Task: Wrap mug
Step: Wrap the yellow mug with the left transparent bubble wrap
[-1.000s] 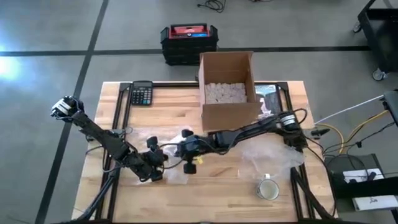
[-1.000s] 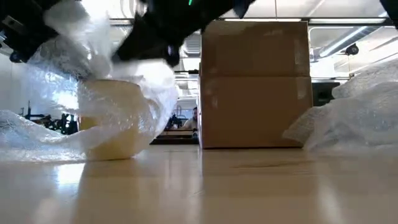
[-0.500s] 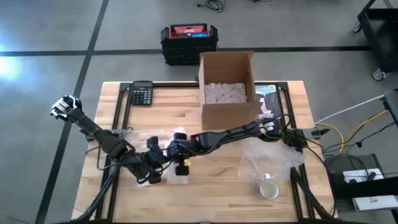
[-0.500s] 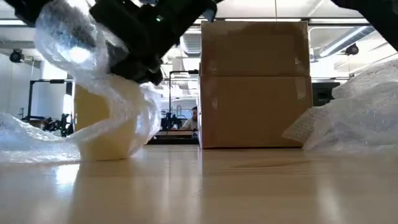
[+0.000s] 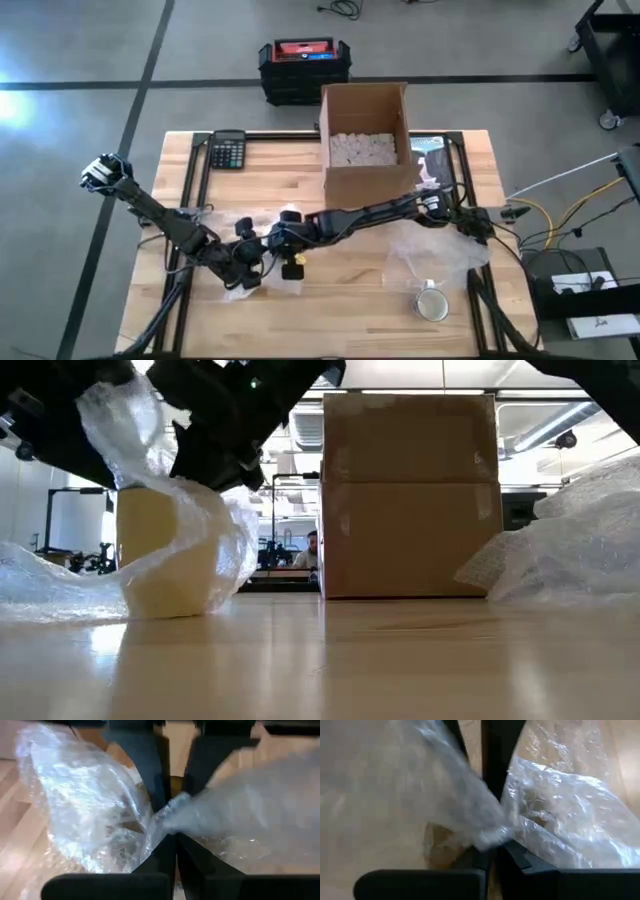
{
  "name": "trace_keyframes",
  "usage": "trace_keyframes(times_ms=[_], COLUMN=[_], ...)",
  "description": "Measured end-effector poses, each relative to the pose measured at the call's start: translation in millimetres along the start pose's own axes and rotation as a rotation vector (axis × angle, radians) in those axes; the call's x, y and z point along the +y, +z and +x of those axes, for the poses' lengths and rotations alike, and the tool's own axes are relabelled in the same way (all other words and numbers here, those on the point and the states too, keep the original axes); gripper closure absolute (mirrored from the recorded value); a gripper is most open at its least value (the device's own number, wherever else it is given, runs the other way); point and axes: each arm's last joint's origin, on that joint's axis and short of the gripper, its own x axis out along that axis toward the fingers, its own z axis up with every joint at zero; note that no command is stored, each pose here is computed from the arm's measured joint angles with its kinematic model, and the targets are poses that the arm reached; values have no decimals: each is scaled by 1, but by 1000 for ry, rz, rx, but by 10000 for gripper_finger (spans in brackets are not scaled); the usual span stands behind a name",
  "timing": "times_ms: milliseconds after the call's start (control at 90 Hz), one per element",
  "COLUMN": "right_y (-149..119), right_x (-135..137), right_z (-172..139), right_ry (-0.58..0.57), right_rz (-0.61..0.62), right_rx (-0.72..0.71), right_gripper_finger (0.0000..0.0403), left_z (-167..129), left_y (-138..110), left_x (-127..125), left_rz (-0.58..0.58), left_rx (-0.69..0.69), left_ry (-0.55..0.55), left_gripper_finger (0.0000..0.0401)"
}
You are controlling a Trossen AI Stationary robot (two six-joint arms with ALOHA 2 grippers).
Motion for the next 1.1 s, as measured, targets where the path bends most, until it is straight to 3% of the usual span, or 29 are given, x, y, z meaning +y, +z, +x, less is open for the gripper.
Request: trace_keyframes(times_ms=[156,256,411,678,900,1100], right_y=[22,31,32,-9,-8,-3], right_x=[-5,-5,0,-7,-7,-7], right_z=[-45,-56,-45,14,16,12], right_ry=[-6,1,131,117,117,117], right_rz=[-34,-59,-73,15,14,-3], right_rx=[20,-5,-77,58,39,-2], right_gripper_finger=[394,391,391,401,400,400], left_z=[0,0,0,-4,-24,-24], left_y=[0,1,1,5,35,38], left_x=[0,0,0,0,-4,1], left_rz=[-2,4,5,-1,4,34], left_rx=[2,2,3,-3,-28,-42], left_ry=[-4,-6,-8,-16,-47,61], left_gripper_finger=[401,401,401,401,401,401])
